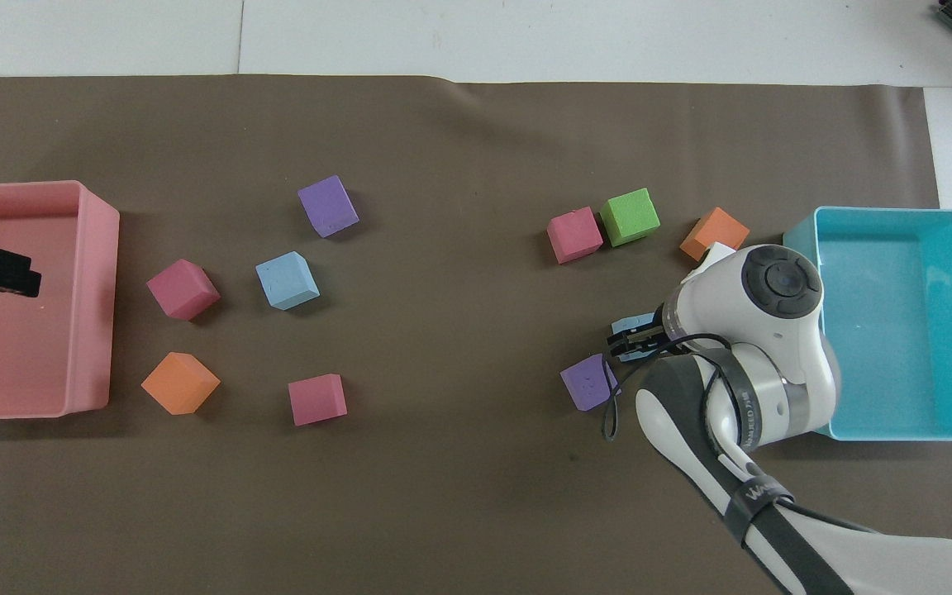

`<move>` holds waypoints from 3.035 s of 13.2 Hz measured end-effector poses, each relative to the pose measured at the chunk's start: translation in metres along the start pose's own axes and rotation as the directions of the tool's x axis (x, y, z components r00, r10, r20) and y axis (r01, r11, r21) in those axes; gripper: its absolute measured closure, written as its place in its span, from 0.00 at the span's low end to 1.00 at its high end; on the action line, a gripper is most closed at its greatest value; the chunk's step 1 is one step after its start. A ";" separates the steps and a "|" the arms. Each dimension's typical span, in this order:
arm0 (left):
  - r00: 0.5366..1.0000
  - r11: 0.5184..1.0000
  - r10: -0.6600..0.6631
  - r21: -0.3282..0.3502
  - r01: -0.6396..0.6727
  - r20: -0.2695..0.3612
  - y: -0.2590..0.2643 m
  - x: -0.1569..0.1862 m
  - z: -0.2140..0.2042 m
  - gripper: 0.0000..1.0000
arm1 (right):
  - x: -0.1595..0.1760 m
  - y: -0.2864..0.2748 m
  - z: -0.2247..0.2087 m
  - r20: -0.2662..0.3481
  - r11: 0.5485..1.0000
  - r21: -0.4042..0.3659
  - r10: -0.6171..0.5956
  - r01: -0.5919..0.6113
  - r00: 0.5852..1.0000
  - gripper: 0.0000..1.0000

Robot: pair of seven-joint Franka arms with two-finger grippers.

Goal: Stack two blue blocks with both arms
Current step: 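Reach the right gripper to the light blue cube and grasp it, then lift the light blue cube with the right gripper toward table center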

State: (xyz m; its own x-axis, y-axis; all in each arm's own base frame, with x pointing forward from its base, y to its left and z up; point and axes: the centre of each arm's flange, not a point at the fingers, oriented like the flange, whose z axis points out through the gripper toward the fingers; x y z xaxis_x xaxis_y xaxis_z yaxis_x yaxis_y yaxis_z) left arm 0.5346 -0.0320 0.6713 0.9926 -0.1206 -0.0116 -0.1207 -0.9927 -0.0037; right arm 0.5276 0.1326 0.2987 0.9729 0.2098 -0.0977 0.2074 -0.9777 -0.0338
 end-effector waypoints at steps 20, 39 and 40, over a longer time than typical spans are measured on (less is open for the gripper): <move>1.000 1.000 0.000 0.000 0.000 0.000 0.000 0.000 0.000 0.00 | 0.039 -0.008 -0.136 -0.053 0.997 0.010 0.083 -0.082 0.995 0.41; 1.000 1.000 0.000 0.000 0.000 0.000 0.000 0.000 0.000 0.00 | 0.108 -0.245 -0.036 -0.049 0.969 0.037 0.248 -0.246 0.968 0.41; 1.000 1.000 0.000 0.000 0.000 0.000 0.000 0.000 0.000 0.00 | 0.108 -0.248 -0.034 -0.055 0.967 0.042 0.253 -0.251 0.966 0.41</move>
State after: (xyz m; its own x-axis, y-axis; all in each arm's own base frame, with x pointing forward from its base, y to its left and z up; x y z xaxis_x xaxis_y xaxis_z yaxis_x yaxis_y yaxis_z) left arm 0.5346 -0.0320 0.6713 0.9926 -0.1205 -0.0116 -0.1206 -0.9927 -0.0037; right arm 0.5848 0.3973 0.3300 0.9978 -0.0457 -0.0483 -0.0481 -0.9976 -0.0500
